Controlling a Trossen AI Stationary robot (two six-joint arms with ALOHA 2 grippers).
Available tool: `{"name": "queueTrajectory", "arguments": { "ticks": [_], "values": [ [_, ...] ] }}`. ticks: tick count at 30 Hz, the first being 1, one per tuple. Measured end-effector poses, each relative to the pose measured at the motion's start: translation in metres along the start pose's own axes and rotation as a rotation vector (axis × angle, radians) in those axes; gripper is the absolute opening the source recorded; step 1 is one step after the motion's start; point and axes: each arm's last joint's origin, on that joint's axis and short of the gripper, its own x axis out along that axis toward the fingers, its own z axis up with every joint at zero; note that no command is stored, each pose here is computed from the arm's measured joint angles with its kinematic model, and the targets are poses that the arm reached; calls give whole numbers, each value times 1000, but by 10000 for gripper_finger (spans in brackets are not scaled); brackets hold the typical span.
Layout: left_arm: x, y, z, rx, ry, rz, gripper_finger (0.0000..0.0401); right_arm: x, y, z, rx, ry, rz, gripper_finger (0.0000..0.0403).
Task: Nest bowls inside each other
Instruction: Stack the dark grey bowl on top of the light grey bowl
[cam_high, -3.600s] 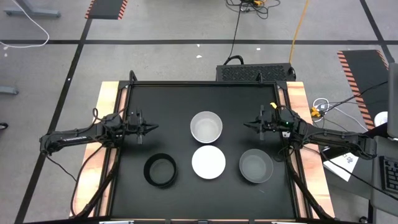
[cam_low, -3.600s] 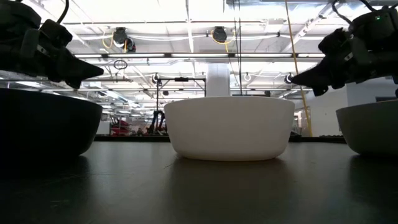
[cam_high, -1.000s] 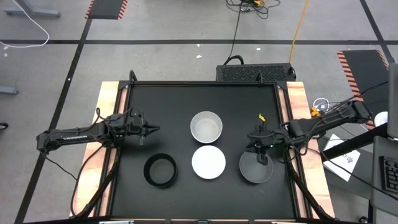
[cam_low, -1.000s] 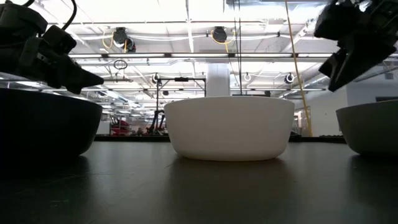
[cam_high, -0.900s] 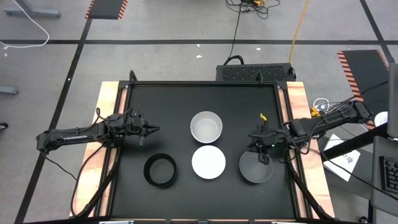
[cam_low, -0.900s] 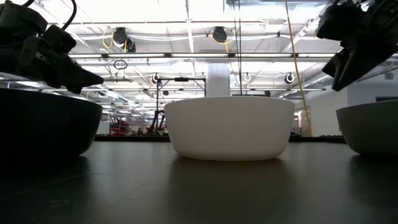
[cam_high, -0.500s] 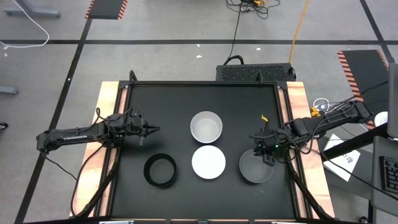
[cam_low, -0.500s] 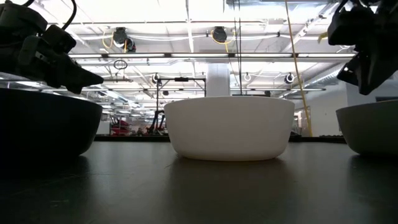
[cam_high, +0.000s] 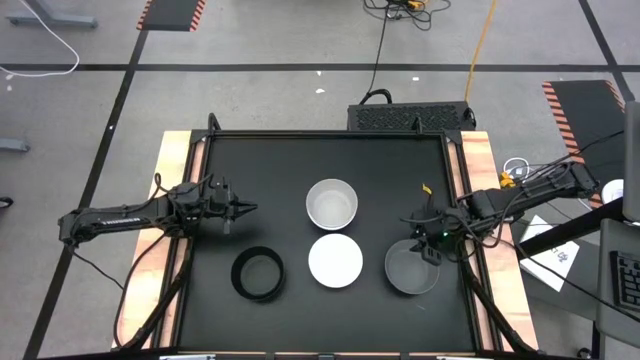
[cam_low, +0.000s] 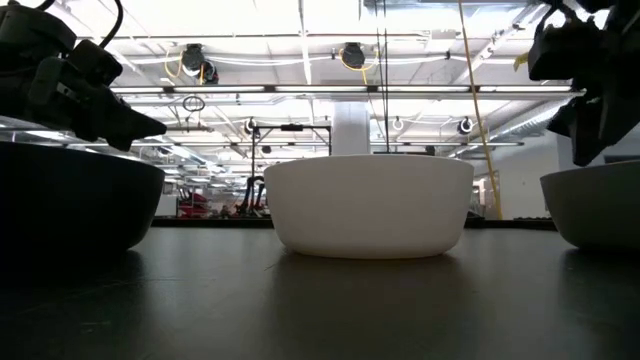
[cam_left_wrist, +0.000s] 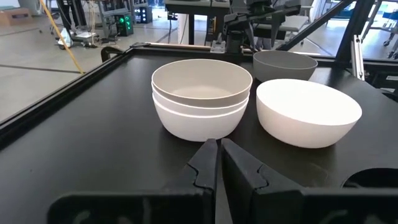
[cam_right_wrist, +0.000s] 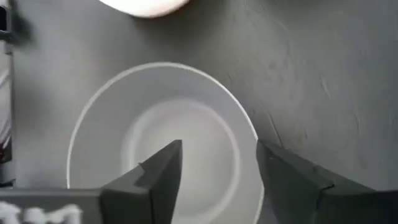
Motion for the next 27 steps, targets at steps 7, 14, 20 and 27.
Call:
{"name": "queueTrajectory", "arguments": {
  "ticks": [7, 14, 20, 27],
  "values": [
    [0, 0, 0, 4, -1, 0, 26, 0, -4, -6, 42, 60, -42, 235],
    [0, 0, 1, 6, -15, 0, 26, 0, -3, -4, 37, 46, -28, 238],
    [0, 0, 2, 7, -23, 0, 26, 0, -3, -4, 35, 46, -25, 238],
    [0, 0, 2, 7, -23, 0, 26, 0, -3, -5, 2, 53, -26, 238]
  ]
}}
